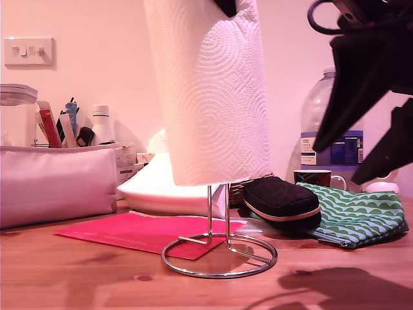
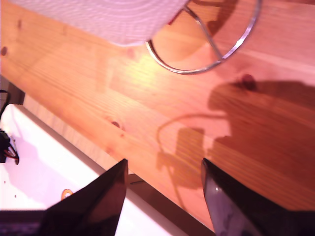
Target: Insert the paper towel roll into the metallic stand.
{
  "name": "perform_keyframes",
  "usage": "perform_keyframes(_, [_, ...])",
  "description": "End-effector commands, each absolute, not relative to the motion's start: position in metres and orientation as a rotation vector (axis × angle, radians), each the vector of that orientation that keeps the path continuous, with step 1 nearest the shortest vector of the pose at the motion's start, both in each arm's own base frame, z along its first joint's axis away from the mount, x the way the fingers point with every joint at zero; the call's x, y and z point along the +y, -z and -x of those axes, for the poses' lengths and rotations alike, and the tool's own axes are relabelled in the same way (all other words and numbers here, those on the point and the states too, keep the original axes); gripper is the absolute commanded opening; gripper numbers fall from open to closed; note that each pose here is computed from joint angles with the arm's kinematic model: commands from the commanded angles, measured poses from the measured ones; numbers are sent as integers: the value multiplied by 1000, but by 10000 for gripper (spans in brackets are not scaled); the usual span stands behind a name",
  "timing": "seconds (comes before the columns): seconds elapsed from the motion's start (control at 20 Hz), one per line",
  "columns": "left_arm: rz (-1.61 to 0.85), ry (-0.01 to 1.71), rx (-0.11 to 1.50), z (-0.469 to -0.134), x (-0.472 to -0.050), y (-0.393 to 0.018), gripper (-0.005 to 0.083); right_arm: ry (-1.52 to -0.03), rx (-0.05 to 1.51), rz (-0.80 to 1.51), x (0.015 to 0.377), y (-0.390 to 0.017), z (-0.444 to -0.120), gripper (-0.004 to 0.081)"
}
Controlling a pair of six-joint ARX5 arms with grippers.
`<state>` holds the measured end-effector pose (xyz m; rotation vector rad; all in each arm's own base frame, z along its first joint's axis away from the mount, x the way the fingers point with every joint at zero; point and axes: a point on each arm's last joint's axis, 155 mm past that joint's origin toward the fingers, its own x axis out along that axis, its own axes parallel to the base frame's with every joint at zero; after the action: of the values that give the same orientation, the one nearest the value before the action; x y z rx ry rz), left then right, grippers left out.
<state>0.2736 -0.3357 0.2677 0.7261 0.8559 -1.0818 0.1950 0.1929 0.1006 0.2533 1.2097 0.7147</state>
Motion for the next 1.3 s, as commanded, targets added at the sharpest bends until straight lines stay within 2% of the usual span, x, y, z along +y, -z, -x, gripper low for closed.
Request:
perform_keyframes(0.0, [-713, 1090, 912, -274, -341, -250, -22, -726, 1180, -240, 192, -107, -199, 423])
perform_keyframes(0.35, [-788, 987, 899, -289, -327, -248, -22, -724, 1202, -218, 186, -103, -194, 423])
perform_keyframes(0.5, [-787, 988, 903, -289, -328, -246, -22, -725, 1201, -216, 186, -103, -194, 423])
perform_keyframes(0.75, [-804, 990, 965, -295, -333, -221, -22, -732, 1204, -203, 185, -102, -193, 423])
perform_keyframes(1.25, [-723, 1025, 1011, -300, -333, -213, -22, -731, 1205, -203, 185, -102, -193, 423])
